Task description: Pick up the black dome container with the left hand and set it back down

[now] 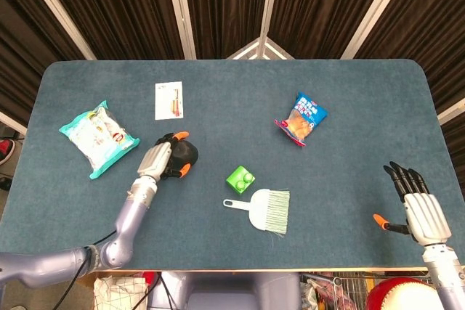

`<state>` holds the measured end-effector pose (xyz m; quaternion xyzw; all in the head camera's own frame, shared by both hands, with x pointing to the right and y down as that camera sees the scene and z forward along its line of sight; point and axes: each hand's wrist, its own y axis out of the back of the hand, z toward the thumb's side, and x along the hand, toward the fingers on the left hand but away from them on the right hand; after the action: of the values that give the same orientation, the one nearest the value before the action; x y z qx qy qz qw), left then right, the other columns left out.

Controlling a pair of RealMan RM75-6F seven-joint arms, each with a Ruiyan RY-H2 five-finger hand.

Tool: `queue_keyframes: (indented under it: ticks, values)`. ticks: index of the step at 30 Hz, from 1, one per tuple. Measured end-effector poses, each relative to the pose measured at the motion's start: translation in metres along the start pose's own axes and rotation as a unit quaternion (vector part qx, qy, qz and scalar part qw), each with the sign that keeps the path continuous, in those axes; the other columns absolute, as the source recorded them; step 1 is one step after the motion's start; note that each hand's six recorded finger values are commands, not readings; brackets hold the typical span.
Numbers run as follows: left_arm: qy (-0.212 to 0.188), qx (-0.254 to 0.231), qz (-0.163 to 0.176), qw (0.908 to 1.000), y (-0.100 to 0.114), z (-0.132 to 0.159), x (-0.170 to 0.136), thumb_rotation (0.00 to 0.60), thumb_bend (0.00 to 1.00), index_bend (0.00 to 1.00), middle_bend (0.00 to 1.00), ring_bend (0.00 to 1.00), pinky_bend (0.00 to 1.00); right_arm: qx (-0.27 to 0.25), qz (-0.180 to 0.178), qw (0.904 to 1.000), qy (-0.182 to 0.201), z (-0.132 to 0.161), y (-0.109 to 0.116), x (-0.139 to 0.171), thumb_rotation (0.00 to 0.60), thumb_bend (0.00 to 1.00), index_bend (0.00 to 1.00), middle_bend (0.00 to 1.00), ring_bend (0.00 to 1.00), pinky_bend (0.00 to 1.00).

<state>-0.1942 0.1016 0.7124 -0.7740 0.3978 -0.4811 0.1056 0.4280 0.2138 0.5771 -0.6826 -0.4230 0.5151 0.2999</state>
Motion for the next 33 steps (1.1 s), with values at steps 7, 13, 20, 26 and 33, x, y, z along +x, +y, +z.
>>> queue_keyframes:
  ticks: [7, 13, 20, 26, 33]
  values:
    - [0.004, 0.013, -0.024, 0.9996, -0.021, 0.013, 0.009, 0.6, 0.52, 0.12, 0.14, 0.0, 0.0, -0.007, -0.002, 1.0, 0.002, 0.0, 0.002, 0.001, 0.6, 0.21, 0.0, 0.01, 0.08, 0.0]
    - [0.019, 0.041, -0.031, 0.9985, -0.027, 0.007, 0.009, 0.6, 0.34, 0.05, 0.01, 0.0, 0.0, -0.015, -0.001, 0.9999, 0.004, 0.0, 0.003, 0.002, 0.6, 0.21, 0.0, 0.01, 0.08, 0.0]
    - [0.026, 0.067, -0.044, 0.9965, -0.026, 0.002, 0.005, 0.6, 0.27, 0.0, 0.0, 0.0, 0.0, -0.015, -0.003, 0.9999, 0.004, -0.001, 0.004, 0.002, 0.6, 0.21, 0.0, 0.01, 0.08, 0.0]
    - [0.015, 0.061, -0.044, 0.997, -0.017, 0.009, -0.001, 0.6, 0.26, 0.0, 0.0, 0.0, 0.0, -0.013, -0.004, 0.9999, 0.003, -0.001, 0.004, 0.001, 0.6, 0.21, 0.0, 0.01, 0.08, 0.0]
    - [-0.032, 0.059, 0.005, 0.9977, 0.023, 0.028, -0.035, 0.6, 0.26, 0.0, 0.0, 0.0, 0.0, -0.014, -0.006, 0.9998, 0.01, 0.003, 0.004, 0.001, 0.6, 0.21, 0.0, 0.01, 0.08, 0.0]
